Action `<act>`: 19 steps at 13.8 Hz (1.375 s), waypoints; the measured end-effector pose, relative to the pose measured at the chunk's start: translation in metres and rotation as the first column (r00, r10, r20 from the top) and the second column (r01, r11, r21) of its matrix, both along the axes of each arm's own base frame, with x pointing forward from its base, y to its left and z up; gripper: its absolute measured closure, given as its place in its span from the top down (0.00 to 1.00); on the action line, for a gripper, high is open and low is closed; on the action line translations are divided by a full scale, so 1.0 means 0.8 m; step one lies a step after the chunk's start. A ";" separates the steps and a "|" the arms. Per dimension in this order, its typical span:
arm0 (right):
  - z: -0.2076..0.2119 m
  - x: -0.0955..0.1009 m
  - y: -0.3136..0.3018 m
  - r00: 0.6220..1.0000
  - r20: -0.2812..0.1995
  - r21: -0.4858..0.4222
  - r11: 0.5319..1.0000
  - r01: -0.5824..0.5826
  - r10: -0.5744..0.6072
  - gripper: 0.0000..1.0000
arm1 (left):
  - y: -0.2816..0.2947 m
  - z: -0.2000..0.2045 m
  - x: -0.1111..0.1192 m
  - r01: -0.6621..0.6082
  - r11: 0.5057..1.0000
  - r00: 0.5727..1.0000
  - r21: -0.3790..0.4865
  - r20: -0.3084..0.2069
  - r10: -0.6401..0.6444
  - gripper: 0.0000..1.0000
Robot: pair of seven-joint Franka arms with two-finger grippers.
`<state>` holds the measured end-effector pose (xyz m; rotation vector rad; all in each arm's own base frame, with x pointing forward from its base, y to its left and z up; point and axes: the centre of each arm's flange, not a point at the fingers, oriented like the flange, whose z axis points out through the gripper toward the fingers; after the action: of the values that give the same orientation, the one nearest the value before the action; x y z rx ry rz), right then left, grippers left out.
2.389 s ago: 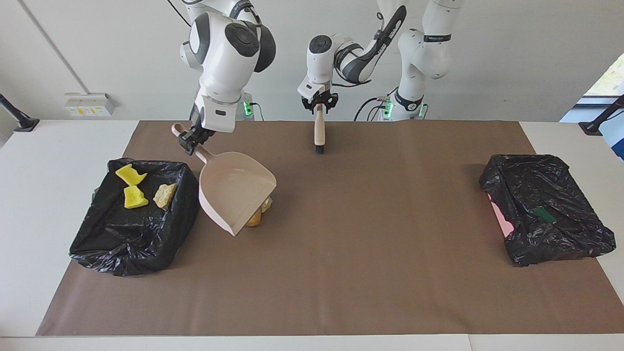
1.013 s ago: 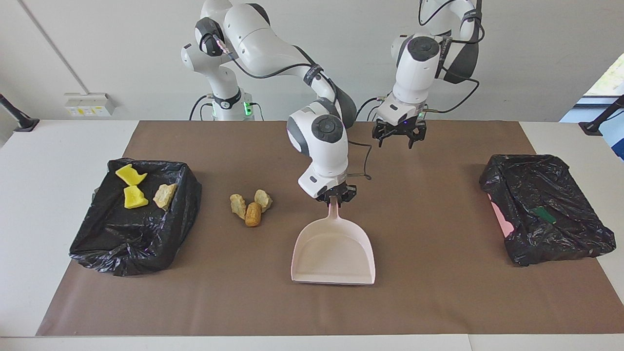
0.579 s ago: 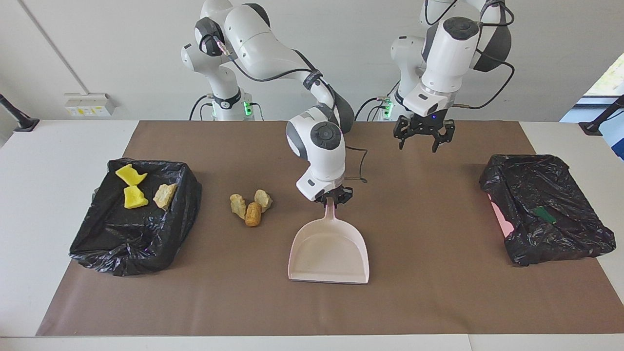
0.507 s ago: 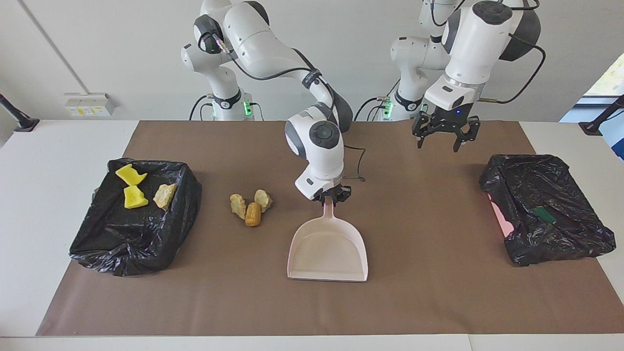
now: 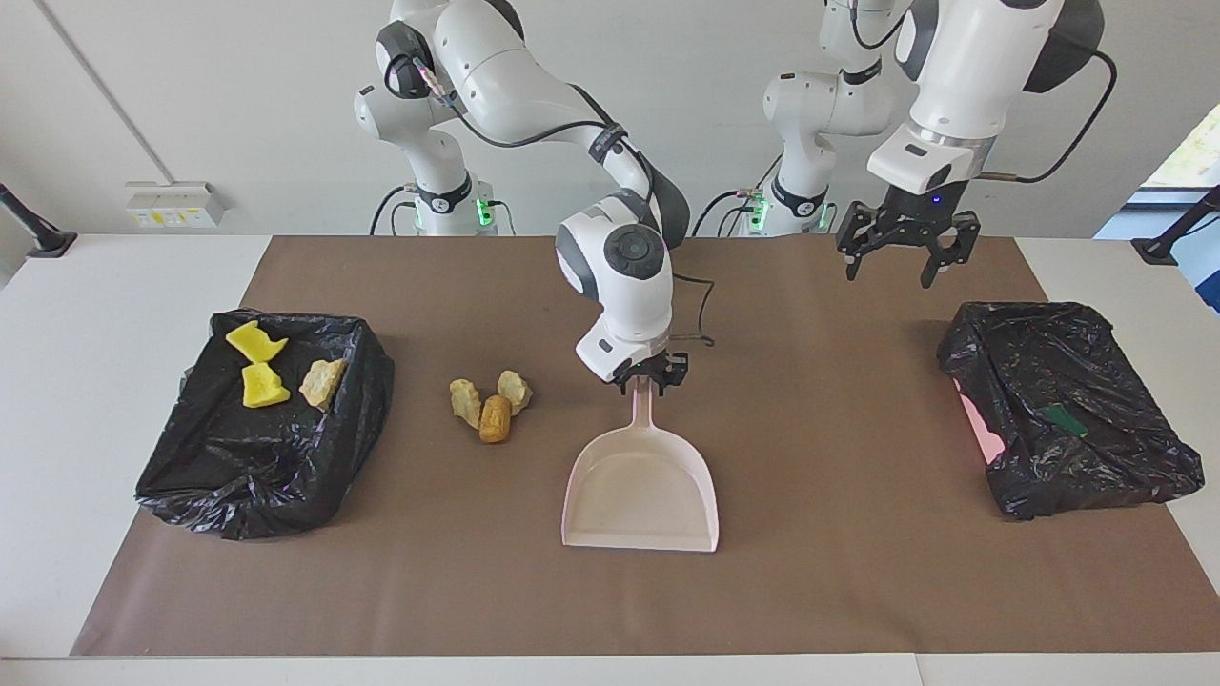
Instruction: Sweep and dump trash in bin
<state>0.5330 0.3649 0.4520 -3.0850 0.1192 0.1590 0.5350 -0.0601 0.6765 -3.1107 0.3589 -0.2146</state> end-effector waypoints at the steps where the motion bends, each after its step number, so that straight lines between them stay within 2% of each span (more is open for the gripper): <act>1: 0.008 -0.024 -0.010 1.000 -0.010 -0.005 1.000 -0.005 0.005 1.00 | 0.006 0.002 0.004 0.002 1.000 1.000 -0.001 -0.004 -0.002 1.00; 4: -0.006 -0.119 -0.008 0.996 -0.083 0.020 0.999 -0.034 0.036 1.00 | 0.005 0.002 0.009 0.015 1.000 1.000 0.001 -0.004 -0.015 1.00; 8: -0.046 -0.230 -0.002 0.990 -0.132 0.039 0.998 -0.047 0.052 1.00 | 0.004 -0.003 0.004 0.017 1.000 0.999 0.004 -0.050 -0.016 1.00; 11: -0.068 -0.298 0.016 0.990 -0.143 0.027 1.000 -0.015 0.019 1.00 | 0.004 0.000 0.004 0.019 1.000 0.999 0.004 -0.049 -0.018 1.00; 13: -0.092 -0.334 0.028 0.988 -0.157 0.021 1.000 -0.006 0.009 1.00 | 0.004 0.001 0.003 0.019 1.000 0.999 0.004 -0.050 -0.019 1.00; 15: -0.119 -0.358 0.029 0.987 -0.162 0.007 1.000 -0.004 0.005 1.00 | 0.004 0.000 0.001 0.019 1.000 0.998 0.005 -0.060 -0.019 1.00; 17: -0.142 -0.375 0.023 0.986 -0.169 -0.013 1.000 -0.007 0.005 1.00 | 0.001 0.000 0.001 0.023 1.000 0.998 0.005 -0.063 -0.022 1.00; 19: -0.147 -0.380 0.022 0.982 -0.189 -0.012 1.000 0.012 -0.014 1.00 | -0.007 0.000 0.000 0.034 0.999 0.997 0.005 -0.063 -0.033 1.00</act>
<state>0.2291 0.3826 0.3348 -3.0723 0.1486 0.4522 0.5348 -0.0655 0.6763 -3.1124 0.4117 -0.1162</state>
